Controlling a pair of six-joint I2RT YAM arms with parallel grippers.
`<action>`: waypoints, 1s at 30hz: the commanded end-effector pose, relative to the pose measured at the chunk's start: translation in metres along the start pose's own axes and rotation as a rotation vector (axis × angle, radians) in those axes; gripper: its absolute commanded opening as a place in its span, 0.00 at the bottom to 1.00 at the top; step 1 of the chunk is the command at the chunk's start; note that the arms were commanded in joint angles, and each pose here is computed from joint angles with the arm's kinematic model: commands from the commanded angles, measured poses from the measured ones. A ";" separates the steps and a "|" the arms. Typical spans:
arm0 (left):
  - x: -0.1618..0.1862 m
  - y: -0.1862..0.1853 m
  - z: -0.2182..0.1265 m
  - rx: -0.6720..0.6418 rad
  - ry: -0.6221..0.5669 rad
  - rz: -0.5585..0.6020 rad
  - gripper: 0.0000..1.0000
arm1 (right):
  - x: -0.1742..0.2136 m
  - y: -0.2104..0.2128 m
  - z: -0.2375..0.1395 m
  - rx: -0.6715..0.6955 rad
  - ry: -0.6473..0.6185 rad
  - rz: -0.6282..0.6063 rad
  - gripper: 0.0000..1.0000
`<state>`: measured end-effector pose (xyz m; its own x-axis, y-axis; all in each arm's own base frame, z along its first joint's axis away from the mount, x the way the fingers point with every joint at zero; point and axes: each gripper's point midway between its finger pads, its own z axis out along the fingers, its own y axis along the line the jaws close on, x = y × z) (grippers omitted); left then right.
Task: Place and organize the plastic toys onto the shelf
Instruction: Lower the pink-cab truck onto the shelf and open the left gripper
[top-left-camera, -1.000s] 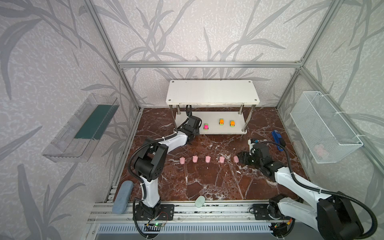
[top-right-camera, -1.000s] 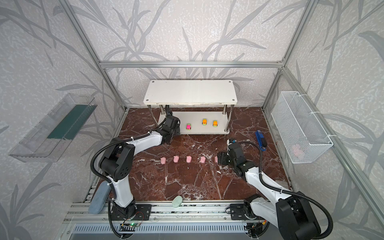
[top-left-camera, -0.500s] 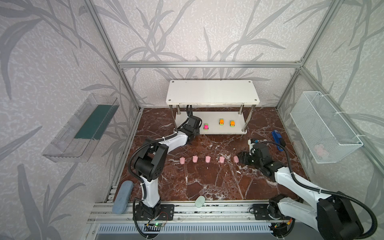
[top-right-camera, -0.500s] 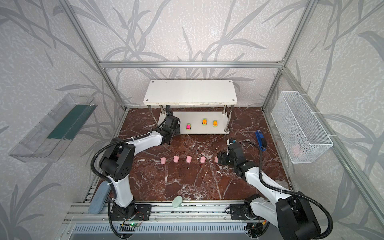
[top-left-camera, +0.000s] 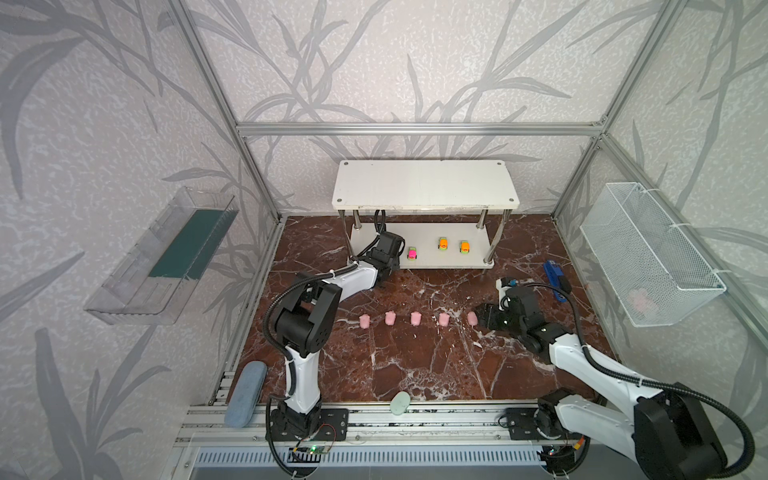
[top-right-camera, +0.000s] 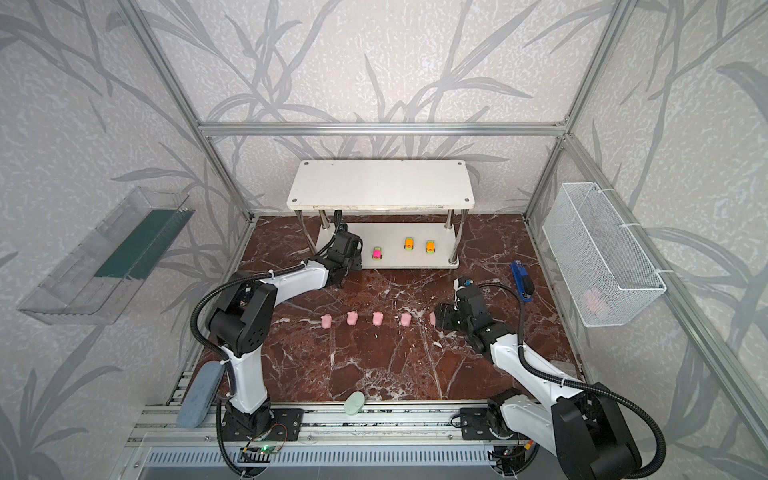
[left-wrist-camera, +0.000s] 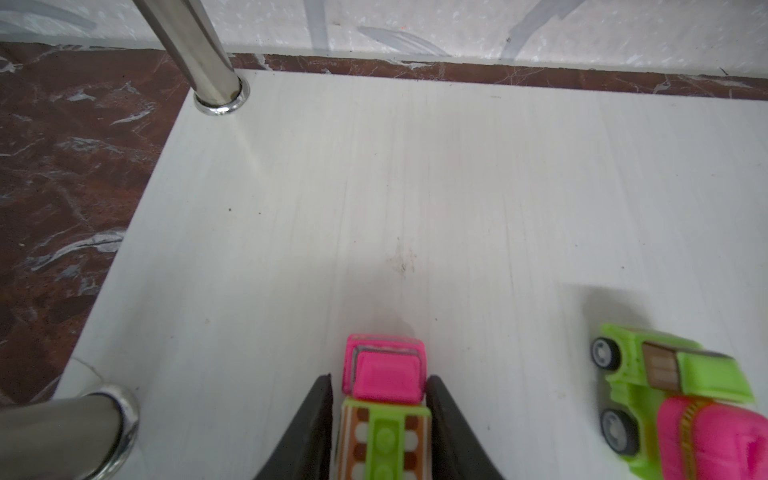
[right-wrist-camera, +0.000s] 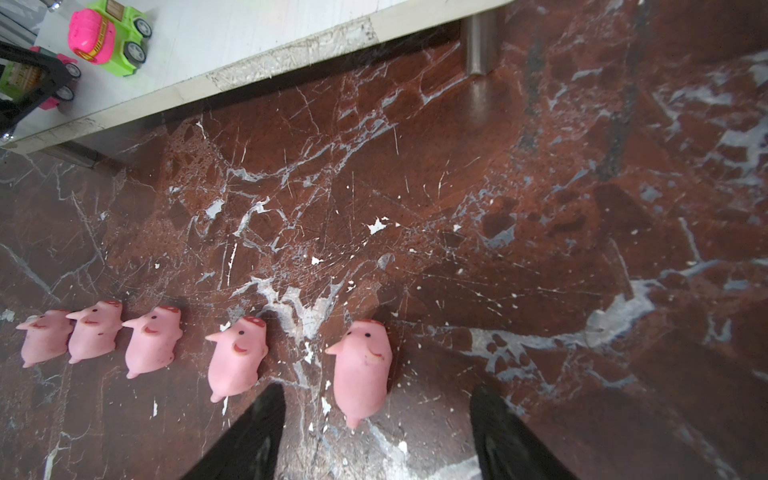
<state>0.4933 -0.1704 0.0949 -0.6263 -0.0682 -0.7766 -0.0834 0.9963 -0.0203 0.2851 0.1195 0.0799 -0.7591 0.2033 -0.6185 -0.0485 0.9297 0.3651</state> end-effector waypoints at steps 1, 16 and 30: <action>-0.007 0.004 0.005 -0.024 -0.010 -0.013 0.36 | 0.004 -0.005 0.000 0.013 0.004 -0.002 0.71; -0.015 0.008 0.017 -0.028 -0.019 -0.018 0.36 | 0.004 -0.006 -0.001 0.012 0.002 -0.002 0.71; -0.033 -0.005 -0.020 0.117 -0.101 -0.046 0.66 | 0.001 -0.003 0.001 0.001 0.003 0.000 0.71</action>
<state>0.4992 -0.1681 0.1054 -0.5904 -0.1016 -0.8007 -0.0624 0.9948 -0.0802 0.2841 0.1167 0.0772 -0.7613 0.2069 -0.6145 -0.0400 0.9310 0.3630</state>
